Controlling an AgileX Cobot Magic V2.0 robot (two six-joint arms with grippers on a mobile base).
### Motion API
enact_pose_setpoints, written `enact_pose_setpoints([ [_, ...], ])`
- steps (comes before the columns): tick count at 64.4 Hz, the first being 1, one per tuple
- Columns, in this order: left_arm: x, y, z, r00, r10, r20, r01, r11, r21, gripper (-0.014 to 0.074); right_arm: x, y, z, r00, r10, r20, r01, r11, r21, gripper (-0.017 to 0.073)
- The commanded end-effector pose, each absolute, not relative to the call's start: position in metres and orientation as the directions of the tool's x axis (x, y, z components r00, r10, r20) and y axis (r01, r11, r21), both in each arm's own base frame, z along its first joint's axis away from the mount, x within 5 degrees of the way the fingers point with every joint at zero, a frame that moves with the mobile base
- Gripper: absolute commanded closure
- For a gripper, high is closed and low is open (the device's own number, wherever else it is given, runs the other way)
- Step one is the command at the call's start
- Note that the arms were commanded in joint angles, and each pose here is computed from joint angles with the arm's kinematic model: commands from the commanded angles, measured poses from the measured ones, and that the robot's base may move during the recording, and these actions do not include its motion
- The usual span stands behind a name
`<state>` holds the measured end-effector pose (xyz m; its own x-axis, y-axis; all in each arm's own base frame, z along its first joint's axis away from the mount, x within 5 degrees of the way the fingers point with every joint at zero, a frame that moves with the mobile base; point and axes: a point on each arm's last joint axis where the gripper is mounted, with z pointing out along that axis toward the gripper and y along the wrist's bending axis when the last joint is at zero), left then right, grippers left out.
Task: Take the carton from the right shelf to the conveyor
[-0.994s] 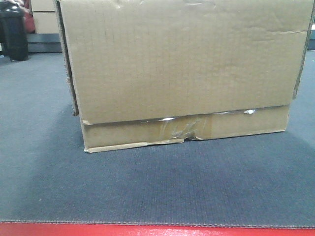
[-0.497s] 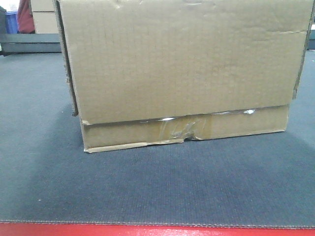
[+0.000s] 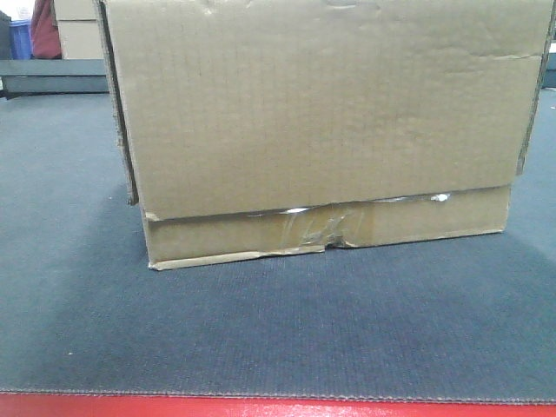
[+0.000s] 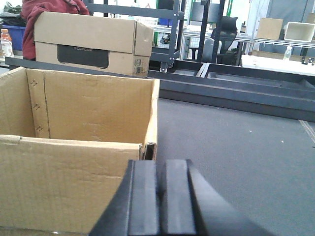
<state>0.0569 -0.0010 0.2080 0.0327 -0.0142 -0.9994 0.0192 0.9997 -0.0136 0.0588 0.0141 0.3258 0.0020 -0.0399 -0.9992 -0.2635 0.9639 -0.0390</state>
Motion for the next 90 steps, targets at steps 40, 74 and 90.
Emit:
enact_pose_setpoints([
  [40, 0.056, -0.001, 0.210, 0.052, -0.021, -0.998, 0.018, 1.000, -0.020, 0.0570, 0.055, 0.001, 0.248, 0.000, 0.040, -0.999, 0.006, 0.999, 0.040, 0.0628],
  [74, 0.056, -0.001, 0.210, 0.052, -0.021, -0.998, 0.018, 1.000, -0.020, 0.0570, 0.056, -0.001, 0.209, 0.037, 0.041, -0.998, 0.022, 0.999, 0.042, 0.0628],
  [90, 0.056, -0.001, 0.210, 0.052, -0.021, -0.998, 0.018, 1.000, -0.020, 0.0570, 0.056, -0.001, 0.209, 0.037, 0.041, -0.998, 0.022, 0.999, 0.042, 0.0628],
])
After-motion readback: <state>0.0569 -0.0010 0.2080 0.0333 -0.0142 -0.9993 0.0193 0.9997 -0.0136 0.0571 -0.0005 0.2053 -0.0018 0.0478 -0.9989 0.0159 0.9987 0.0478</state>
